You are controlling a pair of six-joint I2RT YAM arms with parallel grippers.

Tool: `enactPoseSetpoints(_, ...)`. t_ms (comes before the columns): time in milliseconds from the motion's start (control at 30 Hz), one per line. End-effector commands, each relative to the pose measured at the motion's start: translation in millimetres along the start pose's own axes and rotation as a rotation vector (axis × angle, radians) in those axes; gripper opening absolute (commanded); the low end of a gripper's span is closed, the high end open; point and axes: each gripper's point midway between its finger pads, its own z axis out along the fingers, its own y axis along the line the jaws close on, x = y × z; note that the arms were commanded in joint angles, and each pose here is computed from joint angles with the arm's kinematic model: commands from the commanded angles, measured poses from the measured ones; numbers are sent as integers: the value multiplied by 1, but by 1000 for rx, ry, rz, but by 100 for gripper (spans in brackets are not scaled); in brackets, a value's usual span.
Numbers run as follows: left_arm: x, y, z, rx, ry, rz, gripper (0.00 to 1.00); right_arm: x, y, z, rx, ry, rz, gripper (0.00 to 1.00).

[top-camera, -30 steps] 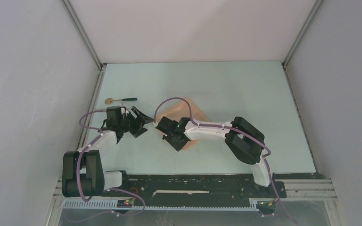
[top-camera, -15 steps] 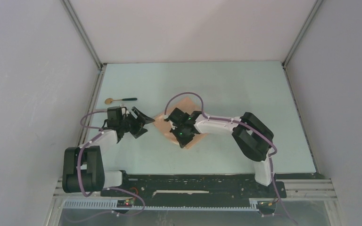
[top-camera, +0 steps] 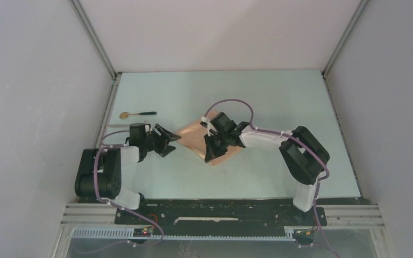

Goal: Fold the napkin into a case and place the utensils inside
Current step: Pick up the lower triangle-folded napkin from the center of the board.

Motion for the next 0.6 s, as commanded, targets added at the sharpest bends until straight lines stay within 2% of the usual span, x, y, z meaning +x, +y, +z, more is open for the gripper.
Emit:
enactPoseSetpoints(0, -19, -14, 8, 28, -58, 18, 69, -24, 22, -22, -127, -111, 30, 0)
enactPoseSetpoints(167, -29, -12, 16, 10, -77, 17, 60, -23, 16, -29, -161, -133, 61, 0)
enactPoseSetpoints(300, -38, -19, 22, 15, -89, 23, 56, -21, 12, -30, -162, -139, 71, 0)
enactPoseSetpoints(433, -29, -24, 28, 17, -68, 43, 51, -21, 12, -30, -165, -146, 71, 0)
enactPoseSetpoints(567, -31, -28, 28, 22, -72, 52, 41, -21, 9, -32, -168, -153, 80, 0)
